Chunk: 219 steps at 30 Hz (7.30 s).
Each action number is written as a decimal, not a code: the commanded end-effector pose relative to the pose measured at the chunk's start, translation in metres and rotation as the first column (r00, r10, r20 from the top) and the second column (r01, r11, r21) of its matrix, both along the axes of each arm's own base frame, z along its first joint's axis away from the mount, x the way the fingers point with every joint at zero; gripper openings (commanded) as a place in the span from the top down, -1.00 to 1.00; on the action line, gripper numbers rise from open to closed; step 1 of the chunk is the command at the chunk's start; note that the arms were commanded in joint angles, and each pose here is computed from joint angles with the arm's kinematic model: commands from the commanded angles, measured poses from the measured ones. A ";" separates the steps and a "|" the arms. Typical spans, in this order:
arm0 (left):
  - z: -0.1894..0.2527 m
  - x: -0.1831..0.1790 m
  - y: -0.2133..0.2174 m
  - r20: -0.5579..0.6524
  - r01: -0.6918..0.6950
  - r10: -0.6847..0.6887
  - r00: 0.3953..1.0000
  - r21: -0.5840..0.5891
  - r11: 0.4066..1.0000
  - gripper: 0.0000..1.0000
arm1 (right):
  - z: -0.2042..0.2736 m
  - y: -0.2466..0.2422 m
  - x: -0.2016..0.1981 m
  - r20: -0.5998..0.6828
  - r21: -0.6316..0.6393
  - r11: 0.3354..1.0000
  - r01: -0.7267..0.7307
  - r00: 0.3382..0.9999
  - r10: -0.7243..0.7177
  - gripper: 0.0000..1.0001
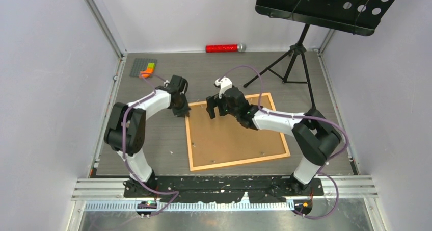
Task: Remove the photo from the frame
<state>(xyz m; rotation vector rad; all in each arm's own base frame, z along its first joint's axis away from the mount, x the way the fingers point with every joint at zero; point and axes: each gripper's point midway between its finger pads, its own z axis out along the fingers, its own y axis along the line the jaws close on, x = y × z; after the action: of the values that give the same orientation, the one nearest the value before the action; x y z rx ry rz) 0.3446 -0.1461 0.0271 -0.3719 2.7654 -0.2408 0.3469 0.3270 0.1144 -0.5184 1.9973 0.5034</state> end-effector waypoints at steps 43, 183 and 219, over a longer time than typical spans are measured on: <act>-0.039 -0.119 -0.010 -0.210 -0.125 0.101 0.972 -0.103 0.987 1.00 | -0.096 0.076 0.023 -0.036 -0.211 0.975 0.073 0.996 -0.083 0.37; 0.007 -0.089 -0.008 -0.148 0.578 -0.559 0.816 0.216 0.787 1.00 | 0.057 -0.182 -0.003 0.132 0.192 0.910 0.368 0.909 -0.395 -0.93; -0.033 -0.137 -0.023 -0.161 0.440 -0.436 0.886 -0.006 0.898 1.00 | -0.060 0.045 0.062 -0.188 -0.337 0.793 -0.507 0.862 0.471 -0.38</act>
<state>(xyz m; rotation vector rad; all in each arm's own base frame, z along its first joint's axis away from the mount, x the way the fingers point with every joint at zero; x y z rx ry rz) 0.2488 -0.1509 0.0236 0.2416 2.8246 -0.0903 0.4037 0.3713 0.0470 -1.2692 2.0643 0.4961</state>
